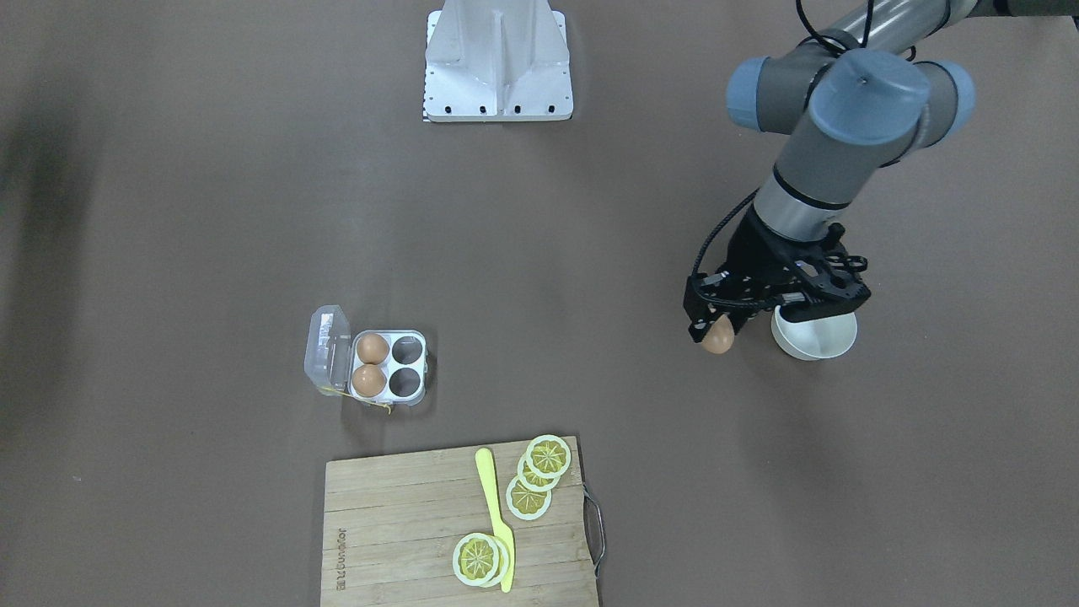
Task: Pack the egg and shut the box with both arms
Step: 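Lift the egg and carry it with the left gripper to the egg box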
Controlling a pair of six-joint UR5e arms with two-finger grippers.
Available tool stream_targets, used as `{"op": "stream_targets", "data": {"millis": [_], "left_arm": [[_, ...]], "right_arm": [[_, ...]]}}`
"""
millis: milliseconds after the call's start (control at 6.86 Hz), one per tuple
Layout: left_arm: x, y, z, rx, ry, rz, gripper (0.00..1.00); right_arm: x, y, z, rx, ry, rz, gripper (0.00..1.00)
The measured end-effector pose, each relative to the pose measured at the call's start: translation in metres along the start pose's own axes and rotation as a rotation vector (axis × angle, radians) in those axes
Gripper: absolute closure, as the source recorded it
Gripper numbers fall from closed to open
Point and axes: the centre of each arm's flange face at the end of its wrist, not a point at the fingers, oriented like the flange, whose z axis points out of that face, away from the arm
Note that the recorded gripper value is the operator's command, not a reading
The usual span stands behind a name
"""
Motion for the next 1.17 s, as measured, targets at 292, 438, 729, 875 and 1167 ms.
{"op": "stream_targets", "data": {"millis": [292, 438, 729, 875, 1167], "left_arm": [[0.076, 0.051, 0.043, 0.099, 0.128, -0.072, 1.0], [0.104, 0.07, 0.057, 0.129, 0.16, -0.089, 1.0], [0.149, 0.099, 0.087, 0.195, 0.205, -0.082, 1.0], [0.174, 0.11, 0.095, 0.211, 0.223, -0.074, 1.0], [0.199, 0.125, 0.107, 0.216, 0.236, -0.058, 1.0]], "right_arm": [[-0.001, -0.001, 0.0, 0.001, 0.0, 0.001, 0.0], [-0.001, -0.001, 0.0, 0.001, 0.0, 0.003, 0.0], [-0.001, -0.002, -0.001, 0.004, 0.003, 0.002, 0.0], [-0.002, -0.002, -0.002, 0.005, 0.002, 0.001, 0.0], [-0.003, -0.003, -0.002, 0.006, 0.0, 0.001, 0.0]]}}
